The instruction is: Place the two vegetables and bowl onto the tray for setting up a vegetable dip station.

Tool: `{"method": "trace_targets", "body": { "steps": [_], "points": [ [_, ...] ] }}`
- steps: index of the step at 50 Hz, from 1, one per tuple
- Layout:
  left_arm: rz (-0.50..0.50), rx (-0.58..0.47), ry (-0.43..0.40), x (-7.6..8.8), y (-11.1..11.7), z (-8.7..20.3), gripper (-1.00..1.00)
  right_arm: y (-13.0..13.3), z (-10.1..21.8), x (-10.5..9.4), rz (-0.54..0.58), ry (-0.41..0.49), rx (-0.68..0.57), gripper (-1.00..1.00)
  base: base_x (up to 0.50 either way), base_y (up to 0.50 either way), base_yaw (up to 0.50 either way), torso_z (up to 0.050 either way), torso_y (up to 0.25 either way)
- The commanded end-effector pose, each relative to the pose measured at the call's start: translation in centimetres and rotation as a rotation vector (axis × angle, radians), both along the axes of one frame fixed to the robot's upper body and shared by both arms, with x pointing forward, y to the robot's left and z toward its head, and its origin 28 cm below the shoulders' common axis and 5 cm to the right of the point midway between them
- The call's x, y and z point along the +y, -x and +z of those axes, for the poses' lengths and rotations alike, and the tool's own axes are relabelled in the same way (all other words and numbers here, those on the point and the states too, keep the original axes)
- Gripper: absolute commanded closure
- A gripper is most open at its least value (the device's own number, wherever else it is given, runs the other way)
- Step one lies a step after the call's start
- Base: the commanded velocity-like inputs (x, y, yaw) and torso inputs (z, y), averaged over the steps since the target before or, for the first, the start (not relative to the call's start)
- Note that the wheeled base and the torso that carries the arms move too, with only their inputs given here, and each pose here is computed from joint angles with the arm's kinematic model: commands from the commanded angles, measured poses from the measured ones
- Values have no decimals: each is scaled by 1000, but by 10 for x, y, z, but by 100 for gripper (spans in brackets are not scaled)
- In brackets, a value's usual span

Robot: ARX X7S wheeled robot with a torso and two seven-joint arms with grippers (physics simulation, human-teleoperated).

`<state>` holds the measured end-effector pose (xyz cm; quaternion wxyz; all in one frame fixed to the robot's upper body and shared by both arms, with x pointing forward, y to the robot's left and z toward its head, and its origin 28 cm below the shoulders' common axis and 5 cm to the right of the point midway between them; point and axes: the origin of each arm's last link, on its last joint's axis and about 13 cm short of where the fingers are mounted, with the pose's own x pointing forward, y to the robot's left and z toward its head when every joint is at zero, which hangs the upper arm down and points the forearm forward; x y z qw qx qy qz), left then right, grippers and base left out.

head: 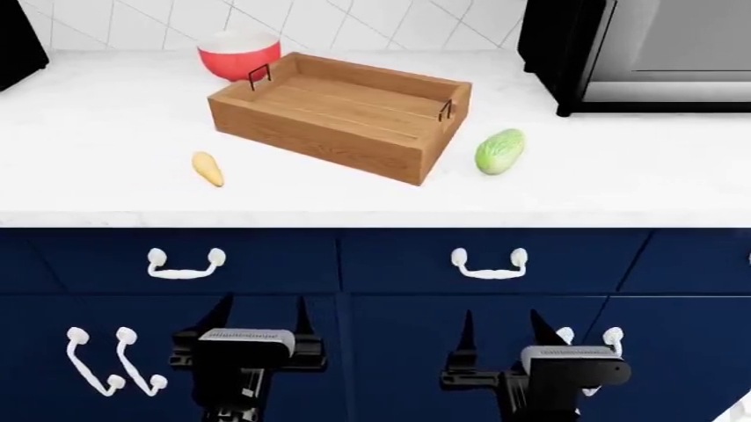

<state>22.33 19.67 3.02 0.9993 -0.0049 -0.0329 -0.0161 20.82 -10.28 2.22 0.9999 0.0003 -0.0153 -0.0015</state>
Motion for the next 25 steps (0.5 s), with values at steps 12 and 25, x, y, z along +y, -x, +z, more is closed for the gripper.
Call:
{"method": "trace_targets", "body": {
  "steps": [12, 25],
  "points": [
    [-5, 8, 6, -1, 2, -3, -100, 0, 0, 1, 3, 0, 5, -100, 0, 195, 0, 0, 0],
    [-14, 38, -15, -2, 1, -3, -100, 1, -2, 0, -5, -22, 16, -100, 0, 1, 0, 0, 0]
  ]
}}
